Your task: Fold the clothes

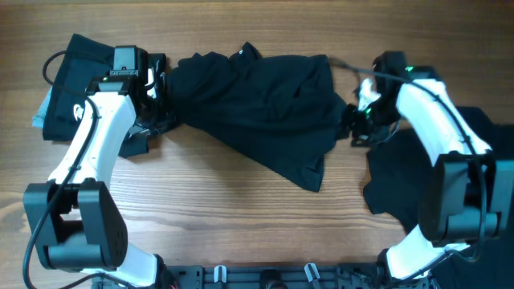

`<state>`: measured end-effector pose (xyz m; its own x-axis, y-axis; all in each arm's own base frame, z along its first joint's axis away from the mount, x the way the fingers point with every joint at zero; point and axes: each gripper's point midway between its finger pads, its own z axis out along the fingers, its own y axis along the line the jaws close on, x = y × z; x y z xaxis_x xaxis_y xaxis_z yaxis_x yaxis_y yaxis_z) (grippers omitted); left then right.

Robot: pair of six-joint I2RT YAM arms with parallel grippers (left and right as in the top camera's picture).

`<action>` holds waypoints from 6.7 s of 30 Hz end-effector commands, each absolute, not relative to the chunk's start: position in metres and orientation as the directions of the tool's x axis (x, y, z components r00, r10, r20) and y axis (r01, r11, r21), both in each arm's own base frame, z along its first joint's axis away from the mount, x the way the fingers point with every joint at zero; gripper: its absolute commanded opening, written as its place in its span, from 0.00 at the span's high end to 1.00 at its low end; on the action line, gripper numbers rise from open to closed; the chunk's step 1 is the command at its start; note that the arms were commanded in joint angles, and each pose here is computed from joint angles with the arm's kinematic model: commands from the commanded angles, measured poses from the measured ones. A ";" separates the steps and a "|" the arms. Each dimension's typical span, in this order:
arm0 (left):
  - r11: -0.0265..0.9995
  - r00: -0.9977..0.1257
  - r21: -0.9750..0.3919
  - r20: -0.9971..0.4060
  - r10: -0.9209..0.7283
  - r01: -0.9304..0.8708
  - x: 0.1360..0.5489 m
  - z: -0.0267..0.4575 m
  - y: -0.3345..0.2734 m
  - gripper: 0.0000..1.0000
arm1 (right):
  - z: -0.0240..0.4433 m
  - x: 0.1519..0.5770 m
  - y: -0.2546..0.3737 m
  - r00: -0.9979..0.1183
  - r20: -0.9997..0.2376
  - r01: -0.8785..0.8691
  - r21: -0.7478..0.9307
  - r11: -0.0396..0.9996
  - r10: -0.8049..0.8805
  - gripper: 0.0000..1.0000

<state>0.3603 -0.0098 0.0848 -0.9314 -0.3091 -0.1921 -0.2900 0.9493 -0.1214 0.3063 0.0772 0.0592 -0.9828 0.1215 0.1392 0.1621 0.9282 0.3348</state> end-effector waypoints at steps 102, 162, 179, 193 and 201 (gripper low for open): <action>0.970 -0.311 -0.177 -0.924 -0.222 -0.166 0.256 0.473 0.016 0.96 | 0.466 0.271 0.039 -0.588 -0.770 -0.090 0.366 0.926 0.247 0.96; 0.943 -0.892 0.134 0.307 -0.333 -0.305 0.212 0.107 0.001 0.88 | 0.058 0.289 0.022 -0.938 0.256 0.293 0.214 0.932 0.236 0.71; 0.942 -0.998 -0.333 -0.043 -0.050 -0.033 0.311 0.101 -0.093 0.80 | 0.009 0.444 0.017 -0.916 -0.229 0.224 0.385 0.895 0.328 0.60; 0.970 -1.000 -0.242 0.020 0.003 -0.002 0.276 0.027 -0.101 0.81 | -0.006 0.457 0.036 -0.920 -0.257 0.172 0.411 0.895 0.295 0.75; 0.994 -0.994 -0.011 0.025 -0.104 -0.105 0.264 0.008 -0.060 0.82 | 0.001 0.461 0.018 -0.920 -0.321 0.084 0.403 0.911 0.227 0.69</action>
